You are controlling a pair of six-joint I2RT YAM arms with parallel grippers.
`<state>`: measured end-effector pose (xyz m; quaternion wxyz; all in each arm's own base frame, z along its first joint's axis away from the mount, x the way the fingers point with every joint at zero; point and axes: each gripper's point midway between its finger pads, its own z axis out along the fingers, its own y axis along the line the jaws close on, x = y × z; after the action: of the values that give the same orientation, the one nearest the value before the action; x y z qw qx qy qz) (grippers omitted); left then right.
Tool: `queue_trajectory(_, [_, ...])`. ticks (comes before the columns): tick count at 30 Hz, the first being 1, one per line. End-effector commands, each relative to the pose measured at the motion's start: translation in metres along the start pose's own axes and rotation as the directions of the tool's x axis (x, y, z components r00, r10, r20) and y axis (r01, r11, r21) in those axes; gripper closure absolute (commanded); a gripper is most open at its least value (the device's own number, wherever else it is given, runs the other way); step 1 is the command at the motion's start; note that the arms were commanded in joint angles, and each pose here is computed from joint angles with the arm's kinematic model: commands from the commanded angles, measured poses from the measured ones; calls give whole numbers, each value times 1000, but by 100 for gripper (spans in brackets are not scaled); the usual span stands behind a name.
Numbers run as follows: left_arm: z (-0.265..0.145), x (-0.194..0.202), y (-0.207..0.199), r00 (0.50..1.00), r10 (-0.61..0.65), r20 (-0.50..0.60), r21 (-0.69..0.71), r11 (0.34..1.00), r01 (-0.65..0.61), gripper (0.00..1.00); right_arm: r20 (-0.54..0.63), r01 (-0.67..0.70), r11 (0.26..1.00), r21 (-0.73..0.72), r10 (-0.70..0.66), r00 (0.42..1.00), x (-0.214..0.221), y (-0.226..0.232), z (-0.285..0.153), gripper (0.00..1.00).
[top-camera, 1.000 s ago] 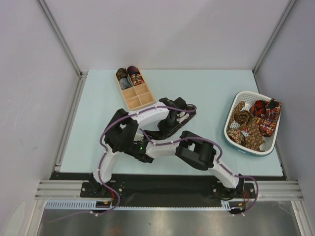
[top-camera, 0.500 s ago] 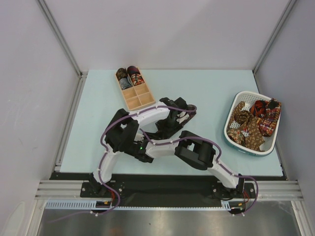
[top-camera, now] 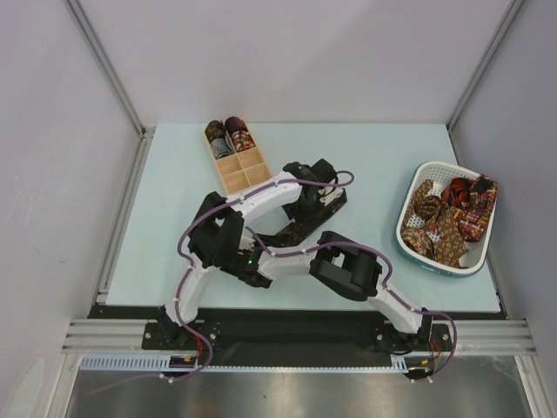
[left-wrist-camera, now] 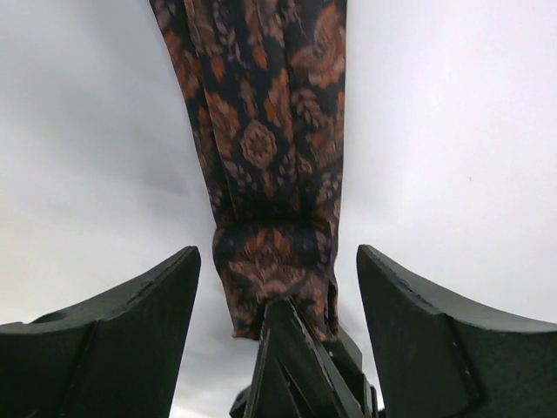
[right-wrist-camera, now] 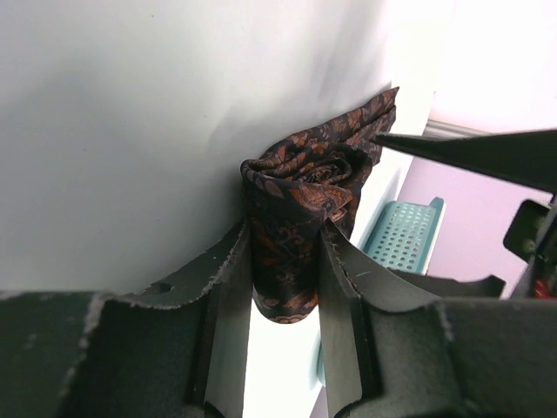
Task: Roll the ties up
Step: Roll the tie
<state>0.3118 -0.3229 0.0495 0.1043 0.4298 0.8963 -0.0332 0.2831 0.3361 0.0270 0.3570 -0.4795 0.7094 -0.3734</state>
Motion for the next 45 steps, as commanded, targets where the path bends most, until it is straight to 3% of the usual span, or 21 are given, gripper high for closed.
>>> queue_trajectory(1, [9, 0, 8, 1000, 10, -26, -11, 1000, -10, 21, -12, -43, 990, -137, 42, 999, 6, 25, 9, 69])
queue_trajectory(10, [20, -1, 18, 1000, -19, -21, -24, 1000, 18, 16, -8, -44, 989, -144, 44, 999, 4, 24, 7, 68])
queue_trajectory(12, [22, 1, 16, 1000, -14, -28, -5, 1000, 14, 21, -10, -45, 988, -147, 45, 999, 5, 24, 8, 67])
queue_trajectory(16, [28, 15, 7, 997, -20, -78, 35, 999, 23, 44, -12, -42, 989, -141, 41, 999, 5, 23, 9, 63])
queue_trajectory(22, [30, 35, -8, 990, -3, -141, 80, 997, 15, 57, -14, -32, 992, -124, 31, 999, 7, 22, 10, 44])
queue_trajectory(33, [19, 41, -25, 983, -19, -184, 133, 990, 45, 61, -46, -18, 974, -225, 8, 999, 16, 37, 20, 42])
queue_trajectory(39, [7, 36, -32, 986, -28, -163, 144, 988, 52, 59, -59, -43, 970, -240, 30, 998, 18, 39, 25, 64])
queue_trajectory(43, [2, 32, -33, 989, -25, -143, 153, 987, 47, 58, -52, -72, 967, -243, 61, 997, 19, 35, 25, 68])
queue_trajectory(45, [0, 28, -32, 991, -29, -129, 152, 987, 48, 52, -44, -94, 965, -246, 86, 995, 16, 34, 25, 69])
